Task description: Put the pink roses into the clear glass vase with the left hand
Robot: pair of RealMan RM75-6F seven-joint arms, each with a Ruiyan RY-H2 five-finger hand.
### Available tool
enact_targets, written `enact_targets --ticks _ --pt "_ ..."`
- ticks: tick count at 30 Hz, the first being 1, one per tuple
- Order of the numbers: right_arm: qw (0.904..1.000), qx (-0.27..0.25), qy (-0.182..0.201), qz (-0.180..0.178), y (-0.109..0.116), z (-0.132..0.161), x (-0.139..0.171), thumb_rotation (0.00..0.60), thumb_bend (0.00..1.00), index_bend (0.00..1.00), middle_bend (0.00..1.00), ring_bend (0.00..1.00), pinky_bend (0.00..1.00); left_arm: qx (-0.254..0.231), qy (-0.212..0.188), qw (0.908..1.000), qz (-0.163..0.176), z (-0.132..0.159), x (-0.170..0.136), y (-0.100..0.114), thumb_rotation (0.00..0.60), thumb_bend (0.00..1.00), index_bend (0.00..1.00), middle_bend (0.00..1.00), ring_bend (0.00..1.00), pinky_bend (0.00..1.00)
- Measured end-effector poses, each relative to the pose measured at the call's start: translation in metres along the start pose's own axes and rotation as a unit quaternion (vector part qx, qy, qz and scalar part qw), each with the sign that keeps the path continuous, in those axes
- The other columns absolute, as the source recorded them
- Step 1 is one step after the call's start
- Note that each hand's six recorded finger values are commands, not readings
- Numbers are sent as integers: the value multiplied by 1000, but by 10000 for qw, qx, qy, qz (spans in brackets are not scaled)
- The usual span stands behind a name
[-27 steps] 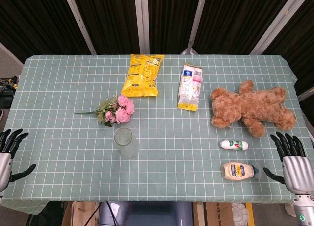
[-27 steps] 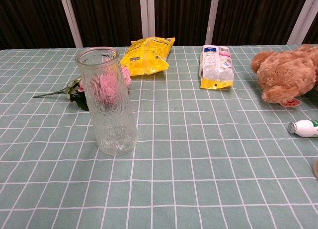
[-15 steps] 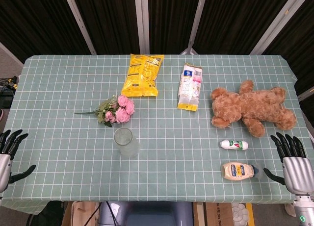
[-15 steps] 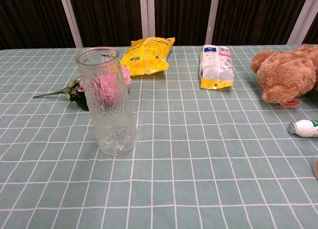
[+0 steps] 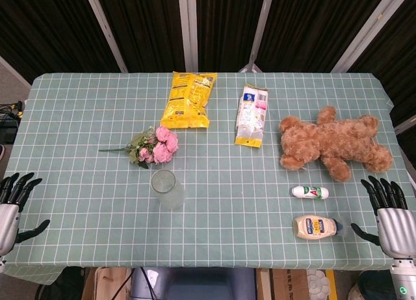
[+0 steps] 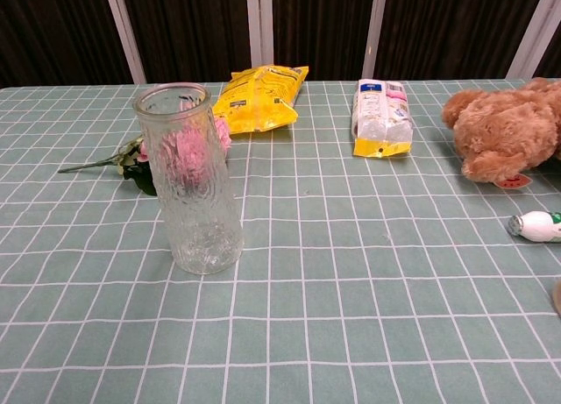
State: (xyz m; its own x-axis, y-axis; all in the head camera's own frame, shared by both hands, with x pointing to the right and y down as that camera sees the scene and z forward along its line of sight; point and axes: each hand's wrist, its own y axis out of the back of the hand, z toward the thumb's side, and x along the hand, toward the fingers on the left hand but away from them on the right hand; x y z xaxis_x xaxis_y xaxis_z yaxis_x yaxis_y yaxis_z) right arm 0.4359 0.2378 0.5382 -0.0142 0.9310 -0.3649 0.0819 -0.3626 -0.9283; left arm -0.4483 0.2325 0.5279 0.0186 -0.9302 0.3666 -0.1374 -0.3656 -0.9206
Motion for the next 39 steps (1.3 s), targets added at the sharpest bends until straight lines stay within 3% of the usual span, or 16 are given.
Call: enact_targets --ticks 9,22,27,34,39 --pt "10000 -23 -54 11 0 -1 0 600 169 124 94 10 0 83 -59 9999 -13 0 13 -6 600 190 175 69 0 15" --pt "9999 15 -40 164 -10 1 -3 600 169 124 94 11 0 254 -116 9993 -234 14 74 -10 600 180 128 65 0 15" --pt "9998 33 -51 204 -12 1 -3 600 169 123 94 10 0 204 -246 9986 -415 34 103 -16 600 167 120 65 0 14" --pt "9997 86 -98 217 -15 1 -5 600 169 123 94 11 0 532 -442 9959 -584 70 139 -29 600 166 119 68 0 14" --pt "9995 156 -162 215 -16 -2 -7 600 169 124 94 11 0 796 -482 9929 -735 99 168 -51 600 166 116 72 0 14"
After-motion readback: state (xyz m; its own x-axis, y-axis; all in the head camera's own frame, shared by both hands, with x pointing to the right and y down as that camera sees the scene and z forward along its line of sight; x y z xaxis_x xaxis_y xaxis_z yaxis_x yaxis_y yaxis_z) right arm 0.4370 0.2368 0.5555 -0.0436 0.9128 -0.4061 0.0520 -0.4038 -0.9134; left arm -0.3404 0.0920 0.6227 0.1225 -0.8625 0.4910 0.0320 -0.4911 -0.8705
